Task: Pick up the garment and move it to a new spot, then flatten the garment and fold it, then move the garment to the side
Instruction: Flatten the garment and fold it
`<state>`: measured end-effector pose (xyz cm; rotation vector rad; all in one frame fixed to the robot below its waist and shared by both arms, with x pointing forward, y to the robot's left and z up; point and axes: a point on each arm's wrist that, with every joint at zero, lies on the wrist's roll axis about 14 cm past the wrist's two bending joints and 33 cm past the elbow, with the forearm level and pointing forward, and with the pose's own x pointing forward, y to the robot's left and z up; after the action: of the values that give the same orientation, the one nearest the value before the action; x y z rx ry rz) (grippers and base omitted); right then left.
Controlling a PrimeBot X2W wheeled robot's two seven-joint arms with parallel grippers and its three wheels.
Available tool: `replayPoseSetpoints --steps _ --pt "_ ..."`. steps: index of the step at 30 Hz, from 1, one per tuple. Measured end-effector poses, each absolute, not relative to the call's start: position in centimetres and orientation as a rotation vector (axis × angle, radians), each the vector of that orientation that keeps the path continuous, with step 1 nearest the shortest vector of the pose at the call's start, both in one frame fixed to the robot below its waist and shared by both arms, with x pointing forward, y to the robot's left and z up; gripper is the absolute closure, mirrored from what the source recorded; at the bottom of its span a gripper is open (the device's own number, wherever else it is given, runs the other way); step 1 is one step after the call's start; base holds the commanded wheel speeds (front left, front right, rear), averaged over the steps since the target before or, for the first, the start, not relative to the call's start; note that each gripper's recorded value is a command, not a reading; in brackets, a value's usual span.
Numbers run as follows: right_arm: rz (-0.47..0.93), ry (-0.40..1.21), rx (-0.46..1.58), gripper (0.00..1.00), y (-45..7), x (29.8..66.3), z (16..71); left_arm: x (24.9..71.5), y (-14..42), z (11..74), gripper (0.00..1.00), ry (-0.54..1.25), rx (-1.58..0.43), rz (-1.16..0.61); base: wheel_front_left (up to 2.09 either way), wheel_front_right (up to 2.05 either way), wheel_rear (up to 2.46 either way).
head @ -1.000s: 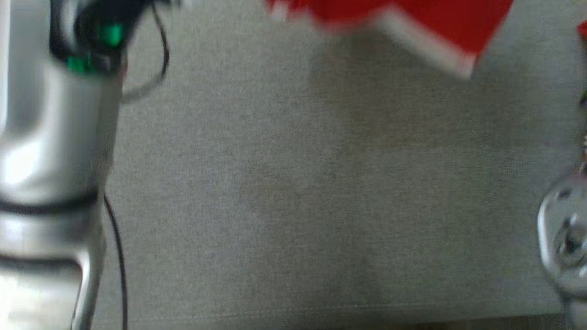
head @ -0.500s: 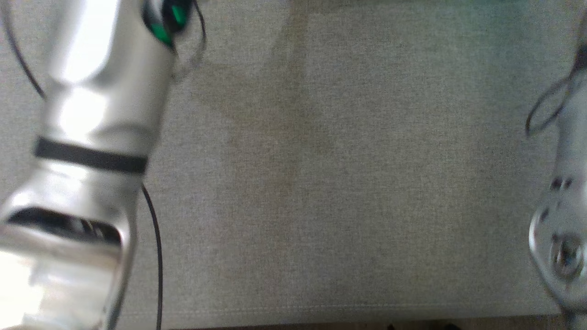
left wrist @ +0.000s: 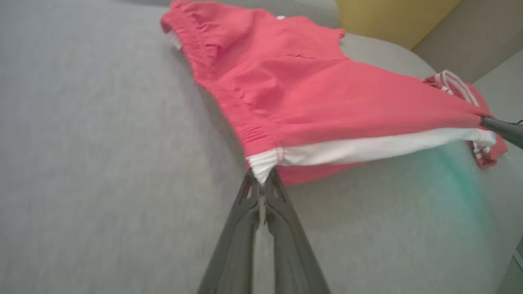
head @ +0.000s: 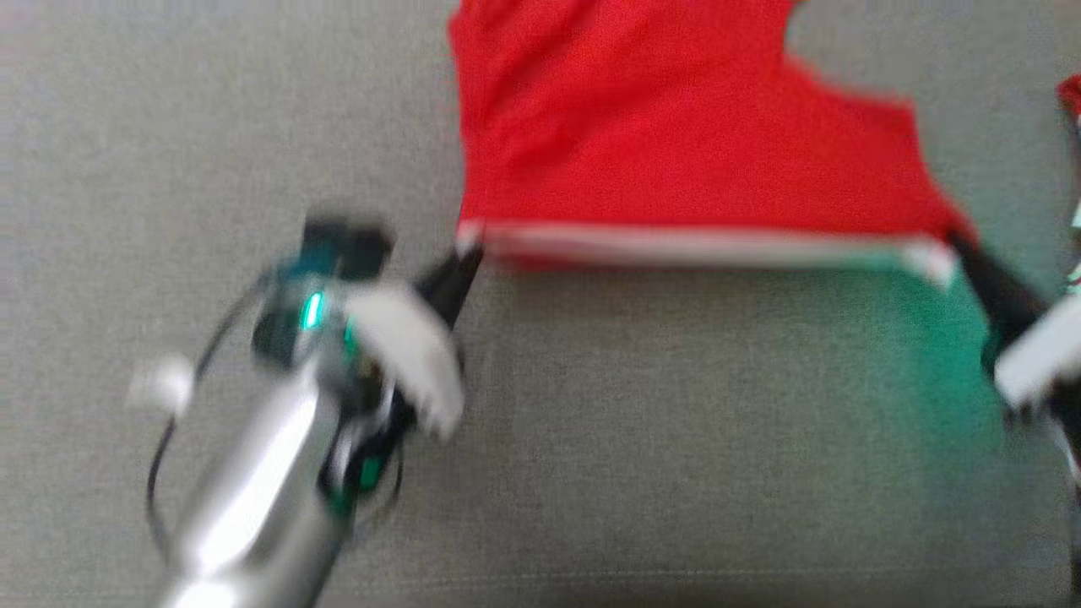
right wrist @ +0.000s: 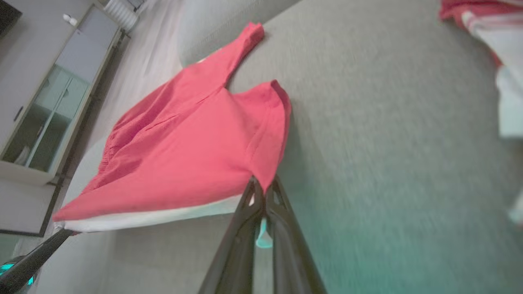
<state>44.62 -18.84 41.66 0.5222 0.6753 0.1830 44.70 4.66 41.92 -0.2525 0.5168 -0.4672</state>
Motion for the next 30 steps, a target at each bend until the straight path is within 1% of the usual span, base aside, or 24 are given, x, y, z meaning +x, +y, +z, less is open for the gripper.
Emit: replayPoseSetpoints --steps 3,6,8,10,12,14,16,21,24,25,30 --pt "0.182 0.741 0.502 1.00 -19.3 39.7 41.8 39.2 5.7 41.0 1.00 0.572 -0.303 -0.422 0.00 0.00 0.00" --pt "0.160 0.800 0.494 1.00 -20.1 35.0 42.2 33.8 5.4 41.1 1.00 0.631 -0.388 -0.395 0.00 0.00 0.00" --pt "0.157 0.846 0.500 1.00 -20.0 32.1 42.5 31.0 5.4 41.6 1.00 0.654 -0.439 -0.373 0.00 0.00 0.00" --pt "0.155 0.877 0.518 1.00 -19.8 30.0 42.8 29.2 5.5 42.2 1.00 0.662 -0.488 -0.346 0.00 0.00 0.00" --pt "0.150 0.889 0.527 1.00 -19.7 29.4 43.0 28.5 5.7 42.9 1.00 0.658 -0.525 -0.324 0.00 0.00 0.00" --pt "0.158 0.883 0.519 1.00 -19.6 30.1 43.2 28.9 5.9 43.7 1.00 0.636 -0.547 -0.316 0.00 0.00 0.00" --pt "0.182 0.867 0.515 1.00 -19.2 31.6 43.6 29.8 6.0 44.5 1.00 0.609 -0.565 -0.312 0.00 0.00 0.00" --pt "0.253 0.818 0.494 1.00 -17.8 37.8 44.5 33.1 5.4 46.2 1.00 0.554 -0.624 -0.326 0.00 0.00 0.00" --pt "0.304 0.836 0.501 1.00 -16.4 41.4 44.4 35.5 5.3 47.3 1.00 0.505 -0.655 -0.328 0.00 0.00 0.00" --pt "0.304 0.836 0.501 1.00 -16.4 41.4 44.4 35.5 5.3 47.3 1.00 0.505 -0.655 -0.328 0.00 0.00 0.00" --pt "0.316 0.878 0.481 1.00 -15.7 46.8 43.7 38.5 5.9 47.9 1.00 0.458 -0.654 -0.305 0.00 0.00 0.00"
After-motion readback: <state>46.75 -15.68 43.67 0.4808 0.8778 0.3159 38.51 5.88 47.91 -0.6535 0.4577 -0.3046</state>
